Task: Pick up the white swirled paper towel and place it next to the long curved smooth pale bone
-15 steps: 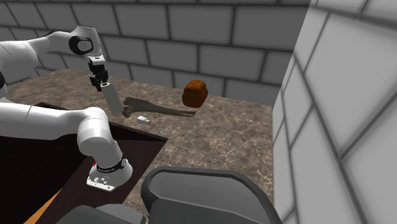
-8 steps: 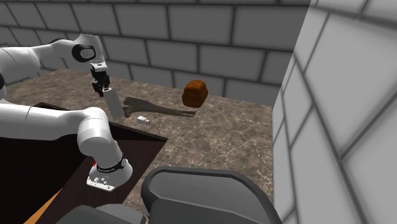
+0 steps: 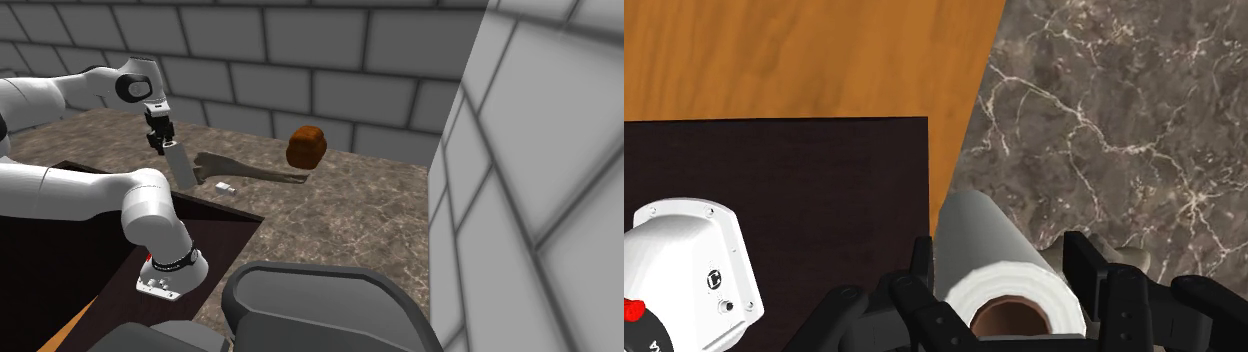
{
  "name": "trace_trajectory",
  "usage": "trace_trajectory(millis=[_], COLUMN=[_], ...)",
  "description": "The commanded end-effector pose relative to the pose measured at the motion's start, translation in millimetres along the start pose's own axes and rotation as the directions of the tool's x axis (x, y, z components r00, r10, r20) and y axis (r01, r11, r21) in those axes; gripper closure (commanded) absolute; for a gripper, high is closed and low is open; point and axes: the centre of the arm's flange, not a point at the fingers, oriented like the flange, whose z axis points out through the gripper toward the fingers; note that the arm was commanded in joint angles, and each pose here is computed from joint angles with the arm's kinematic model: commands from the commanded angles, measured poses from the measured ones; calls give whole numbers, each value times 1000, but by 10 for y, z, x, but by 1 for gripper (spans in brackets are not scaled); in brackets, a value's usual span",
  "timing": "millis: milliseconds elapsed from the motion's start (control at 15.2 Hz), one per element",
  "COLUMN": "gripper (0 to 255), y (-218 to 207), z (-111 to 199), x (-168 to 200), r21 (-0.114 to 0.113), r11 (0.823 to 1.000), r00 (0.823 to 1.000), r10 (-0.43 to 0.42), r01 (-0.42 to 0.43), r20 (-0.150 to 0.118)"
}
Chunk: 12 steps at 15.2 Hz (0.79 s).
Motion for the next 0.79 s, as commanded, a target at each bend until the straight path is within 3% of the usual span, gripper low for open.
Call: trace_trajectory(millis=[0, 66, 132, 462, 726], gripper=[255, 255, 0, 0, 0], y=[0, 0, 0, 0, 0], z=[0, 0, 0, 0, -500], x=[0, 0, 0, 0, 0], r21=[0, 0, 0, 0, 0], r11=[1000, 1000, 1000, 1000, 1000], r00=[1000, 1000, 1000, 1000, 1000], r10=[0, 0, 0, 0, 0], r01=[0, 0, 0, 0, 0], r20=[0, 0, 0, 0, 0])
